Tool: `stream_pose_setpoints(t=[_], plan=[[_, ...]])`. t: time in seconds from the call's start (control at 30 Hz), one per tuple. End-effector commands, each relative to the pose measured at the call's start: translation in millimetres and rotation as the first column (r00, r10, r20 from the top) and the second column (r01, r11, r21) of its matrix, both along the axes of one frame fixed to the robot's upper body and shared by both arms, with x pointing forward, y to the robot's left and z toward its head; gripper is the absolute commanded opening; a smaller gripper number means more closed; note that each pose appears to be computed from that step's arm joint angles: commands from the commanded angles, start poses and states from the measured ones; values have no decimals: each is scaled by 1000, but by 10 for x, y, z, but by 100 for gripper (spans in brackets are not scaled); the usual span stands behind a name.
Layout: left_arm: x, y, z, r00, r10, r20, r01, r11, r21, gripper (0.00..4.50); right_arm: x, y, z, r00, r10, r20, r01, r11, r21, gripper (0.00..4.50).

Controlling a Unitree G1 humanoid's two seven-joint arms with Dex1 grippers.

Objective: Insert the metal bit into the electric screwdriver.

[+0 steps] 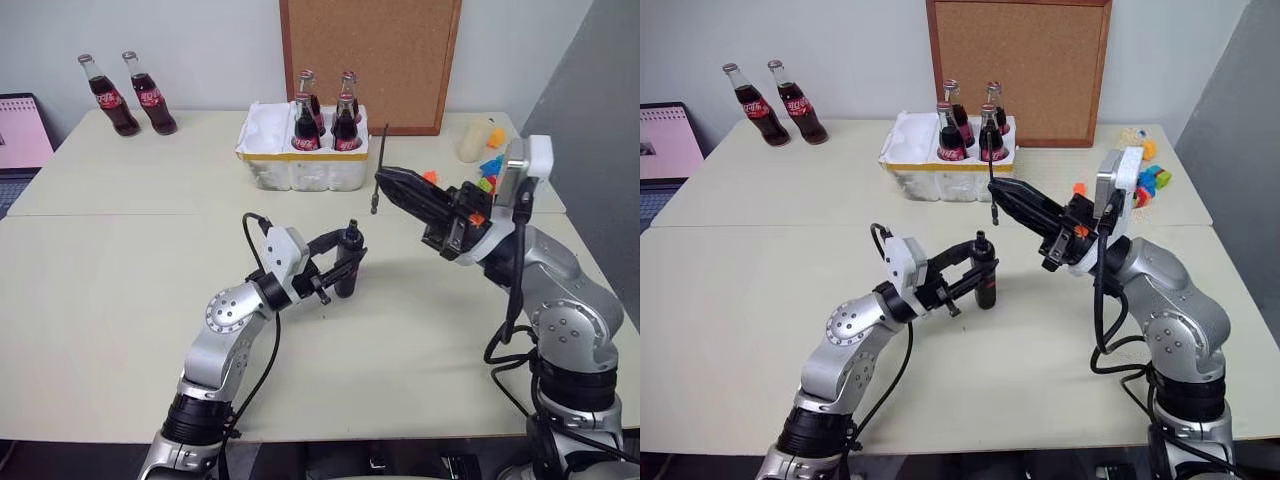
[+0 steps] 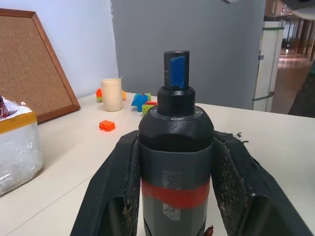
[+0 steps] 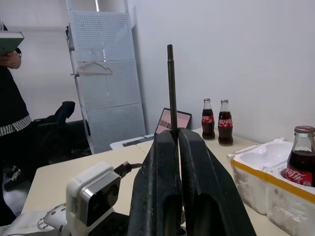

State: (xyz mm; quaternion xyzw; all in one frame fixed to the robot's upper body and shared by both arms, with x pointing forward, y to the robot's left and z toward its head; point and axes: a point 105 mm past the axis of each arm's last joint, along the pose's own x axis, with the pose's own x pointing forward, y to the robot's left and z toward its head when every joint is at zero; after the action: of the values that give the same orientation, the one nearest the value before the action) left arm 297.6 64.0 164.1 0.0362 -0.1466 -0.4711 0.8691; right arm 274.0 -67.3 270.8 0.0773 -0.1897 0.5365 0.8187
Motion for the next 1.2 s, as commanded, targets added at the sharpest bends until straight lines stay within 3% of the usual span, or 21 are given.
stream_pose_setpoints(t=[0.03,0.53,1.2], plan=[[-37,-14,-29,1000,-22,-10,22,1000,13,164,-10,47,69,998,26,57,-27,999,27,0],[-5,-6,-9,1000,-29,-2,29,999,23,164,15,197,76,993,104,65,-104,995,7,0],[3,0,-7,1000,-28,0,28,999,30,164,91,160,-51,996,82,37,-82,997,-2,0]])
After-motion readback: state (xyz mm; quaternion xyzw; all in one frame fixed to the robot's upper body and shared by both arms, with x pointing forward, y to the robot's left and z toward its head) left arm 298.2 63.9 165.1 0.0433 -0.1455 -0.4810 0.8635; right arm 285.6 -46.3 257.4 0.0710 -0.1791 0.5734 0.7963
